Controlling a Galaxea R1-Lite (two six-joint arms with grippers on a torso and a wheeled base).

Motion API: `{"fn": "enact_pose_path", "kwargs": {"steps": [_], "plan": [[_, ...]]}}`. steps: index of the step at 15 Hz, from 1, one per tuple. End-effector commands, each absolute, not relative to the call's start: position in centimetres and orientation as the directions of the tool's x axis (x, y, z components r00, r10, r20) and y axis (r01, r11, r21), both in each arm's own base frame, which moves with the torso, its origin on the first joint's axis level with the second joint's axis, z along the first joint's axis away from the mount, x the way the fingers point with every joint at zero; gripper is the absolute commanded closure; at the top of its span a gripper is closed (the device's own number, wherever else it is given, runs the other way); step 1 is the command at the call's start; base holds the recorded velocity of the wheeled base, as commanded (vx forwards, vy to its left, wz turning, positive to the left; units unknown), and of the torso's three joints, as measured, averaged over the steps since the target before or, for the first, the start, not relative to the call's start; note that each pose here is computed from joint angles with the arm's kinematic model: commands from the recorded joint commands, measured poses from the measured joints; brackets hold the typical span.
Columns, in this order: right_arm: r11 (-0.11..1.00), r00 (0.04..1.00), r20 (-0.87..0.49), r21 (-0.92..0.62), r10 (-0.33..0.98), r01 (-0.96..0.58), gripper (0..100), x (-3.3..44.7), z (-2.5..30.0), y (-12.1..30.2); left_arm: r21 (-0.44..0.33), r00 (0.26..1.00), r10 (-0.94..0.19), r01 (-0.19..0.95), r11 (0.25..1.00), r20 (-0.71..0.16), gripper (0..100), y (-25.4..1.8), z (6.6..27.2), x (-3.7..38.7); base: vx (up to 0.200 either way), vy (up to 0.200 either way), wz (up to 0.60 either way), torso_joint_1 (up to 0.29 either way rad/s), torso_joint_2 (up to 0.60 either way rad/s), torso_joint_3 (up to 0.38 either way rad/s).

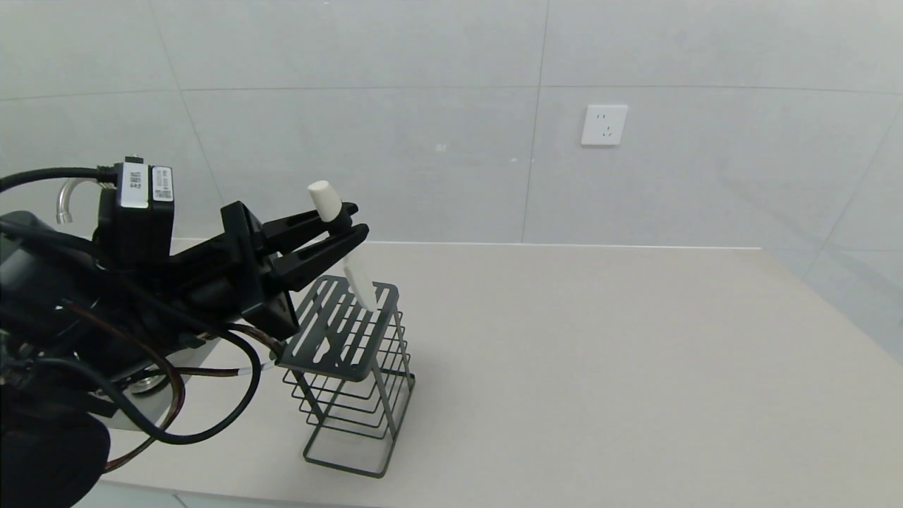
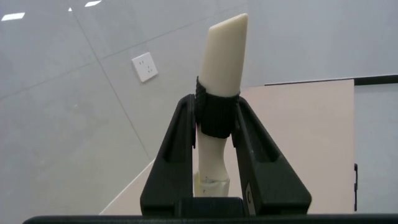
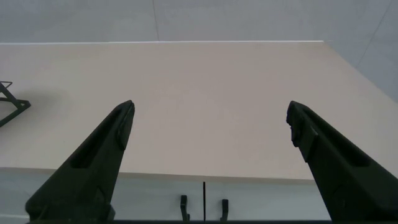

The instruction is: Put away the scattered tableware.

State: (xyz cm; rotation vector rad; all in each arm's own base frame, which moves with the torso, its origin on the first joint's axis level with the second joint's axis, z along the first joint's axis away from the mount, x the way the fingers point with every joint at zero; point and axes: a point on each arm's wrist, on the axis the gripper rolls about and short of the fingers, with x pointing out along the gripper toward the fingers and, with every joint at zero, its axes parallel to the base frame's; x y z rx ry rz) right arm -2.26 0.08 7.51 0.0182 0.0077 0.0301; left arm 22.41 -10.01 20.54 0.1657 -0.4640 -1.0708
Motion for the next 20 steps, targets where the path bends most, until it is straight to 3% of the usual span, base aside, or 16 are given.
{"fn": "enact_pose_path", "kwargs": {"steps": [1,20], "plan": [[0.999,1.000,-0.008,0.019,0.031,-0.031,0,-2.3,7.5,0.1,0.359,0.388,-0.874,0.802,0.477,0.294,100,-9.9,20.9,22.0,0.000,0.000,0.00,0.000,0.00,0.000],[0.999,0.999,-0.009,0.019,0.031,-0.030,0,-2.2,7.5,0.1,0.329,0.399,-0.879,0.819,0.470,0.261,100,-10.2,19.7,22.3,0.000,0.000,0.00,0.000,0.00,0.000]]}}
